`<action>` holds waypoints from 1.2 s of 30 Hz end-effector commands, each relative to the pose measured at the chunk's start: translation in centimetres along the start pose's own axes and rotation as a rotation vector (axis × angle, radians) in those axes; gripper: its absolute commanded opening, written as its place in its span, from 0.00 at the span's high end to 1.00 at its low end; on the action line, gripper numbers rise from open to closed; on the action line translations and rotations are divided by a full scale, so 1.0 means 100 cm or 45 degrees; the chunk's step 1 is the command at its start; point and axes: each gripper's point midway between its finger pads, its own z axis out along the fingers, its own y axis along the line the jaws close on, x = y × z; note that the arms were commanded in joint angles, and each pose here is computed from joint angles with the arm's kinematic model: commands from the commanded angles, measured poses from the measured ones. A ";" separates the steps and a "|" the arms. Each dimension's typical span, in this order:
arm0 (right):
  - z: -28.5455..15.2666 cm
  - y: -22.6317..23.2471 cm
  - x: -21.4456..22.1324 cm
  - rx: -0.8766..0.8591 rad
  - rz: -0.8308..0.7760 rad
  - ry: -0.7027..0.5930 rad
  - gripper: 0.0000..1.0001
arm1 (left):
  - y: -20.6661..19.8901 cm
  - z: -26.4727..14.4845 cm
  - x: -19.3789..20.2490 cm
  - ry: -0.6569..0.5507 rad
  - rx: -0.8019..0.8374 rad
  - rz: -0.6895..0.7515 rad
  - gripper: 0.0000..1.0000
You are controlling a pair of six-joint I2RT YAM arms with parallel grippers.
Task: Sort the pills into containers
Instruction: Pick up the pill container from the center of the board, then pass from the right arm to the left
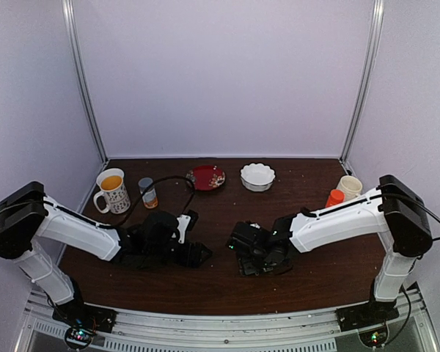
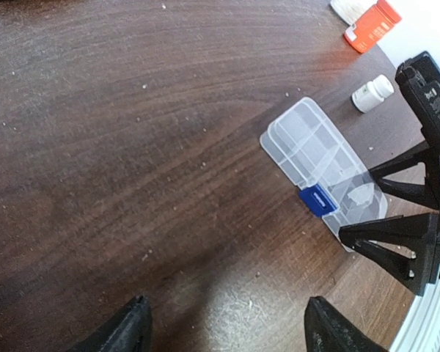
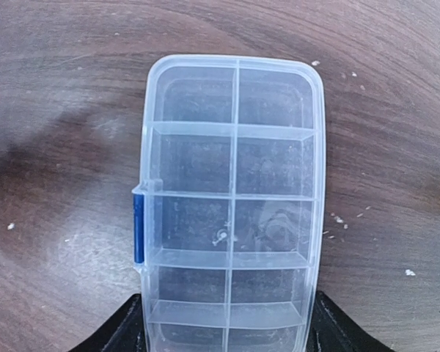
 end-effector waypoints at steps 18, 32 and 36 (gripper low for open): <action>-0.111 0.050 -0.041 -0.894 0.125 -0.421 0.43 | -0.071 -0.070 -0.082 -0.284 0.436 0.049 0.03; -0.204 0.074 -0.061 -1.442 0.119 -0.649 0.44 | -0.123 -0.131 -0.146 -0.386 0.763 -0.098 0.02; -0.220 0.079 -0.064 -1.533 0.105 -0.677 0.44 | -0.128 -0.129 -0.149 -0.353 0.837 -0.162 0.03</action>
